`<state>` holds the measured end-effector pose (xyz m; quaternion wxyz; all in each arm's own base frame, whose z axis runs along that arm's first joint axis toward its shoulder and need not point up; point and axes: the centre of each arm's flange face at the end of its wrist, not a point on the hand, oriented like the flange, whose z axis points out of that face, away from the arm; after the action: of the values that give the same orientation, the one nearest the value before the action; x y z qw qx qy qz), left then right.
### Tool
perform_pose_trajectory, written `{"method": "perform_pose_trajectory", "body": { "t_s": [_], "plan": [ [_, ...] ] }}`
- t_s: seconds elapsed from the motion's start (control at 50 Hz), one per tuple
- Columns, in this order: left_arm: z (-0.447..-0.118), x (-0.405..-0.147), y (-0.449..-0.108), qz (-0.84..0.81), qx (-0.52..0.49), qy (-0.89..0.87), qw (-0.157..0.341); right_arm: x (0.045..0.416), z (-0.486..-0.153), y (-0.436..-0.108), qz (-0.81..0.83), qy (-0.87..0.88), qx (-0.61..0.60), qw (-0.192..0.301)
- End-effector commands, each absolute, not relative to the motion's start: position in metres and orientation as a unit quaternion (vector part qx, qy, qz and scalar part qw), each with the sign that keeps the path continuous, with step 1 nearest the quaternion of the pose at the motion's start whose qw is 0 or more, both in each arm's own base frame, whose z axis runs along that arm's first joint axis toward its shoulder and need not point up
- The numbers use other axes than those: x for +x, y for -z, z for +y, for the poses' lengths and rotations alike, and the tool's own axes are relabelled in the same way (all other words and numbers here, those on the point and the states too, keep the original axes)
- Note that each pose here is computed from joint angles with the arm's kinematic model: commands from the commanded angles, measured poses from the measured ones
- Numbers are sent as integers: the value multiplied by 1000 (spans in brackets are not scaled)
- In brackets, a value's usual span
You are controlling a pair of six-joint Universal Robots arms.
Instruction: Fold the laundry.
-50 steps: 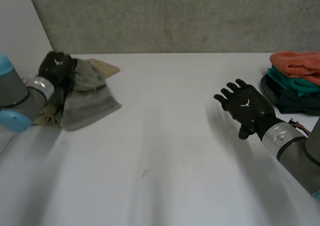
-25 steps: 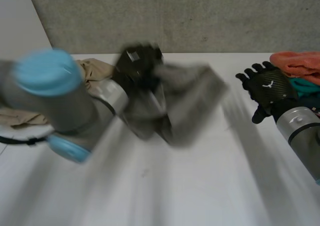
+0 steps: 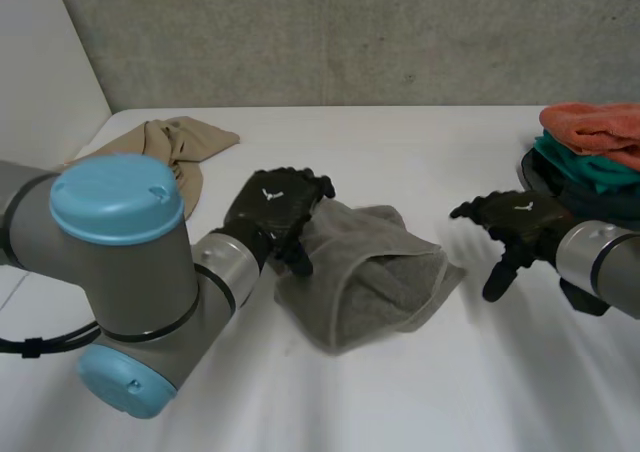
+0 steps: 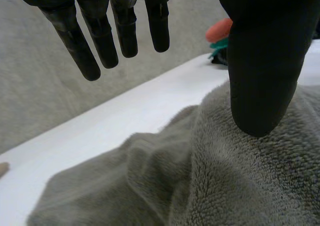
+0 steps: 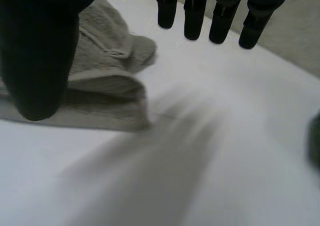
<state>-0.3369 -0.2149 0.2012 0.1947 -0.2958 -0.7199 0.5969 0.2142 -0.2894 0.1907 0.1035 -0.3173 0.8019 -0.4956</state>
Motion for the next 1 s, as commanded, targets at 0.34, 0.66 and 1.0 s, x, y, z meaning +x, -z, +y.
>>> {"method": "perform_pose_trajectory", "body": {
  "t_s": [0.34,0.66,1.0],
  "plan": [
    [-242,-375,-157,-703,-365,-572,215,259,-303,-127,780,515,-337,115],
    [-333,-359,-306,-569,-187,-783,169,273,-388,-249,623,735,-263,57],
    [-316,-331,-317,-526,-87,-824,192,269,-379,-324,503,836,-214,38]
  ]
}}
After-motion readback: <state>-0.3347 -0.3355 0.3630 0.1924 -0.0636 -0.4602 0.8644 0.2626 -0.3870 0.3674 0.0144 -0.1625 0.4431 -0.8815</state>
